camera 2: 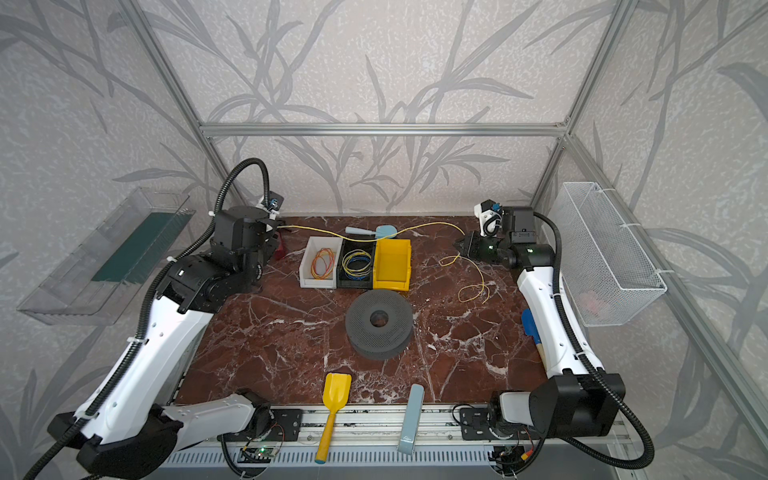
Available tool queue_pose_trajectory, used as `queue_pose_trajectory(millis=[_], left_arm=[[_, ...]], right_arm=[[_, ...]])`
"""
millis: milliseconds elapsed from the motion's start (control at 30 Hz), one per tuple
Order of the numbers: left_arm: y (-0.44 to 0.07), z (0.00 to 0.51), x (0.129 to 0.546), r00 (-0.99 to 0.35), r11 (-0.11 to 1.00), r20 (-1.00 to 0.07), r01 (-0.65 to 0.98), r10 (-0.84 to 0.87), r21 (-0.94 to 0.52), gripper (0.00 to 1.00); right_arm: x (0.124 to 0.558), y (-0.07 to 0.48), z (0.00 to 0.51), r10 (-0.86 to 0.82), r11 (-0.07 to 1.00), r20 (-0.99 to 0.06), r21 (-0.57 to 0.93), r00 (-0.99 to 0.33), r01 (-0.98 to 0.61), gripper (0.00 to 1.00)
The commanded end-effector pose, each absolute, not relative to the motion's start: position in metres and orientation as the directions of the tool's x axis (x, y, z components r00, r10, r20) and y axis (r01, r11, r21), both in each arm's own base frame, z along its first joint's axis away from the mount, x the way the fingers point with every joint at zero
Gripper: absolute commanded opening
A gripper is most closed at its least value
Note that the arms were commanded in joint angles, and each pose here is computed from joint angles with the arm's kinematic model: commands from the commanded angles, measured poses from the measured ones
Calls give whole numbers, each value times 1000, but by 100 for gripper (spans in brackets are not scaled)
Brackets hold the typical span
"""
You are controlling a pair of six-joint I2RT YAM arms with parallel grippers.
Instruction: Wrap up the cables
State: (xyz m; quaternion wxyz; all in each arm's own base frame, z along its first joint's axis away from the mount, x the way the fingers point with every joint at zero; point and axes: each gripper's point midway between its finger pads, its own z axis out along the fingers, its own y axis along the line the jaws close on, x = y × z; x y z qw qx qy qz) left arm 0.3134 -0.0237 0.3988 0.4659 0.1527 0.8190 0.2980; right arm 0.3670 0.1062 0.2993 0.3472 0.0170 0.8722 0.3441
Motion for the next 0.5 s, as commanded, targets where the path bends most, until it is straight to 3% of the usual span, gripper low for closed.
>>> queue_pose_trajectory(millis=[0,200,333,367,467], left_arm=[[-34,353,290,-594,858,-667,81,451,508,58],[-43,321,265,-652,924,-672,128,351,360,60],[-70,310,250,-643,959,-712,223,281,178,6],[-76,310,247,-645,961,-717,242,264,136,0],[-95,308,243,-671,948,-694,314,261,53,0]], right_arm=[[370,106,308,292,743,-575,639,-764,-197,0],[380,107,314,313,732,-571,654,-759,-190,0],[383,113,320,318,699,-563,683,-763,-212,0],[384,113,320,314,704,-565,678,-763,-212,0],[383,111,316,299,719,-563,664,-771,-206,0]])
